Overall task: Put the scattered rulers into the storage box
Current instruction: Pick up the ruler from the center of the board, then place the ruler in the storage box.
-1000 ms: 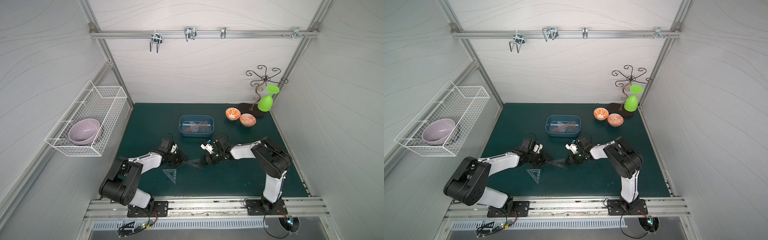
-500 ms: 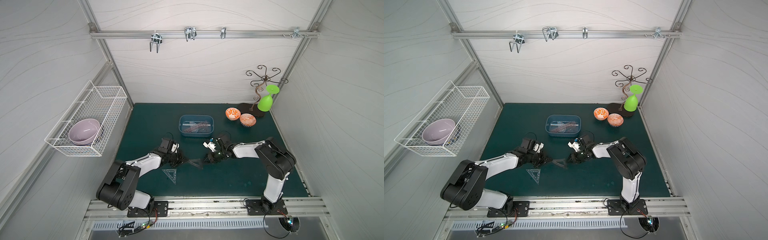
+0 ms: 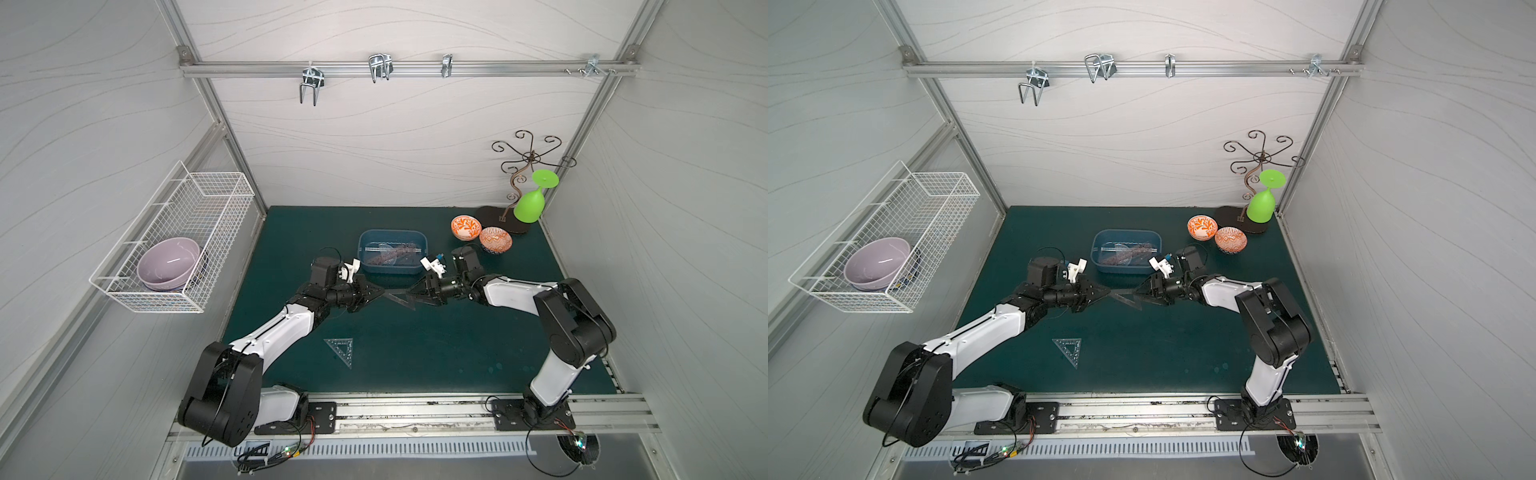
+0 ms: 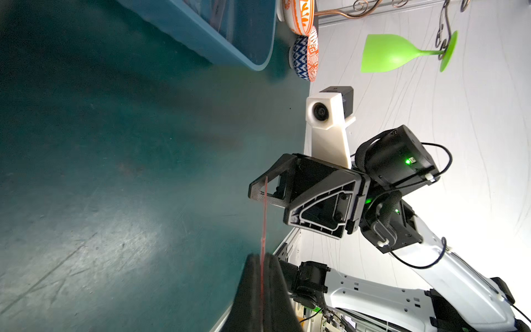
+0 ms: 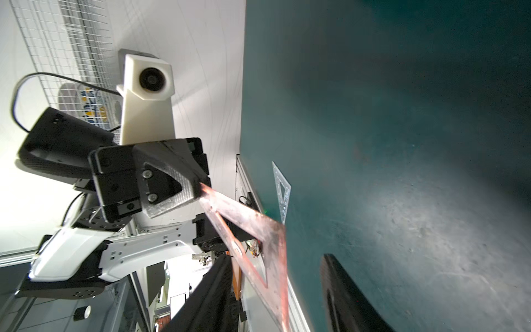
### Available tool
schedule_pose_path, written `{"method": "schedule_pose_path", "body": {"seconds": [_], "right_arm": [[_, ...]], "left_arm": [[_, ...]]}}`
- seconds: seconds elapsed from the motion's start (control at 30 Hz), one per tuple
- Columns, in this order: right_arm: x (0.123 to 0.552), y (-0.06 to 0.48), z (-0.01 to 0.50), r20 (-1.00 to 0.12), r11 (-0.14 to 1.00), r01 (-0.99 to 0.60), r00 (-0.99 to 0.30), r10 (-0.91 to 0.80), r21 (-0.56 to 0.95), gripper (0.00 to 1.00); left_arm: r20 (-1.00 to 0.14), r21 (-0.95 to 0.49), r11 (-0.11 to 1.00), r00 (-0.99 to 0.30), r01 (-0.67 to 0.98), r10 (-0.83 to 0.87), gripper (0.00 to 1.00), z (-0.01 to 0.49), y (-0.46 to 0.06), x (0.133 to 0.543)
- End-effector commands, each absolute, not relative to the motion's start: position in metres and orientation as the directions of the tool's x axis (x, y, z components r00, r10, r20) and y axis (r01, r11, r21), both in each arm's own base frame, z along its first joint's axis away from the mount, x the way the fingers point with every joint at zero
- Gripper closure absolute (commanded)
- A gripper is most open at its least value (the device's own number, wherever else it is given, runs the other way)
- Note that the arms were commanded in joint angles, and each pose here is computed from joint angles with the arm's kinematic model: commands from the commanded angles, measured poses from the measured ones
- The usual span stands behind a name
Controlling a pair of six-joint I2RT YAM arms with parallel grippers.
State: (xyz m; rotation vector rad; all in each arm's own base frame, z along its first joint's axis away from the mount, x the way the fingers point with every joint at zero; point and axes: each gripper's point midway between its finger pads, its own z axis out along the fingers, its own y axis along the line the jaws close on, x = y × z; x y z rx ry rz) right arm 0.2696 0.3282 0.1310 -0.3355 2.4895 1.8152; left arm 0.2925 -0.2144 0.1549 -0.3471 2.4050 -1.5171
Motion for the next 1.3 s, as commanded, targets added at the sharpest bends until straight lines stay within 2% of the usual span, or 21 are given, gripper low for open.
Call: {"method": "schedule_pose_path", "body": {"seconds": [0.0, 0.17, 0.37, 0.4, 0.5, 0.57, 0.63, 0.73, 0.9, 1.27], "right_arm": [[0.277, 0.336, 0.165, -0.182, 0.201, -0.21, -0.972, -0.15, 0.957, 0.51], [0.286, 0.34, 0.177, -0.195, 0.18, -0.217, -0.972, -0.133, 0.959, 0.66], [0.302, 0.346, 0.185, -0.235, 0.19, -0.254, -0.965, -0.119, 0.948, 0.97], [0.305, 0.347, 0.184, -0.249, 0.202, -0.269, -0.961, -0.122, 0.942, 1.0], [0.327, 0.349, 0.181, -0.308, 0.263, -0.329, -0.944, -0.119, 0.907, 1.0], [0.35, 0.348, 0.173, -0.361, 0.332, -0.377, -0.926, -0.113, 0.864, 1.0], [0.376, 0.352, 0.168, -0.414, 0.386, -0.425, -0.903, -0.117, 0.819, 1.0], [0.412, 0.364, 0.162, -0.474, 0.431, -0.485, -0.869, -0.139, 0.761, 1.0], [0.457, 0.382, 0.156, -0.529, 0.461, -0.548, -0.828, -0.184, 0.698, 1.0], [0.47, 0.394, 0.114, -0.488, 0.461, -0.525, -0.848, -0.21, 0.715, 1.0]], "left_arm": [[-0.164, -0.935, 0.353, -0.927, 0.037, -0.338, 1.0, 0.191, -0.222, 0.308], [-0.173, -0.935, 0.351, -0.925, 0.047, -0.337, 1.0, 0.195, -0.221, 0.311], [-0.191, -0.92, 0.388, -0.926, 0.053, -0.327, 1.0, 0.195, -0.217, 0.311], [-0.189, -0.914, 0.403, -0.926, 0.045, -0.326, 1.0, 0.194, -0.215, 0.311], [-0.209, -0.882, 0.47, -0.922, 0.033, -0.327, 0.65, 0.192, -0.201, 0.313], [-0.234, -0.848, 0.53, -0.911, 0.021, -0.339, 0.49, 0.19, -0.186, 0.316], [-0.263, -0.812, 0.584, -0.897, 0.007, -0.355, 0.41, 0.189, -0.17, 0.319], [-0.286, -0.764, 0.645, -0.891, -0.011, -0.353, 0.4, 0.185, -0.157, 0.321], [-0.266, -0.745, 0.665, -0.896, -0.042, -0.355, 0.4, 0.173, -0.152, 0.326], [-0.209, -0.738, 0.666, -0.903, -0.106, -0.375, 0.4, 0.155, -0.142, 0.328]]}}
